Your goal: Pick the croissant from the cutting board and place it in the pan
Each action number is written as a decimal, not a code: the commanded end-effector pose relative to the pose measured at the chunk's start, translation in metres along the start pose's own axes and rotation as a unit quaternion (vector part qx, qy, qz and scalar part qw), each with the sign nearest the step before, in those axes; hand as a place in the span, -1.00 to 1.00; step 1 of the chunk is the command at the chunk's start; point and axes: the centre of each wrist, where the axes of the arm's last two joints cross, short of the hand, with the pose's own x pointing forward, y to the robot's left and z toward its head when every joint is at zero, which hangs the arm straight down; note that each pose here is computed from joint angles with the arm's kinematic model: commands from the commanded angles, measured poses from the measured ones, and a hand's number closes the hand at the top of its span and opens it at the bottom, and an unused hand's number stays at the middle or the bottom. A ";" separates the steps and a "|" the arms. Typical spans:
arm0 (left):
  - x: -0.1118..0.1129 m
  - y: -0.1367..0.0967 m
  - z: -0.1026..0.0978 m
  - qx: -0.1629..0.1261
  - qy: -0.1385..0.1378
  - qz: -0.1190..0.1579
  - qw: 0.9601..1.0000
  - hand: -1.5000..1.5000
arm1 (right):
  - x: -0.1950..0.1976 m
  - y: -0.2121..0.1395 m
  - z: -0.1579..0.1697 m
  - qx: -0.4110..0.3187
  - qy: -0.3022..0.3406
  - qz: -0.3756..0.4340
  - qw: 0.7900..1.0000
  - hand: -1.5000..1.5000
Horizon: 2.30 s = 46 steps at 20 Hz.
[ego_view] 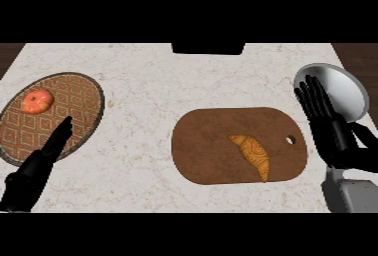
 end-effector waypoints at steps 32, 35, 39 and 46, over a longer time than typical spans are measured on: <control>0.035 -0.098 -0.038 -0.037 -0.126 0.170 0.977 0.00 | 0.075 0.026 -0.104 0.600 -0.046 0.414 0.683 -1.00; 0.027 -0.112 -0.028 -0.030 -0.132 0.189 0.973 0.00 | 0.054 0.040 -0.090 0.619 -0.046 0.453 0.640 -1.00; 0.025 -0.113 -0.042 -0.027 -0.125 0.186 0.974 0.00 | 0.043 0.072 -0.066 0.626 -0.066 0.503 0.592 -1.00; 0.049 -0.108 -0.039 -0.036 -0.125 0.184 0.974 0.00 | 0.004 0.083 -0.075 0.619 -0.034 0.517 0.590 -1.00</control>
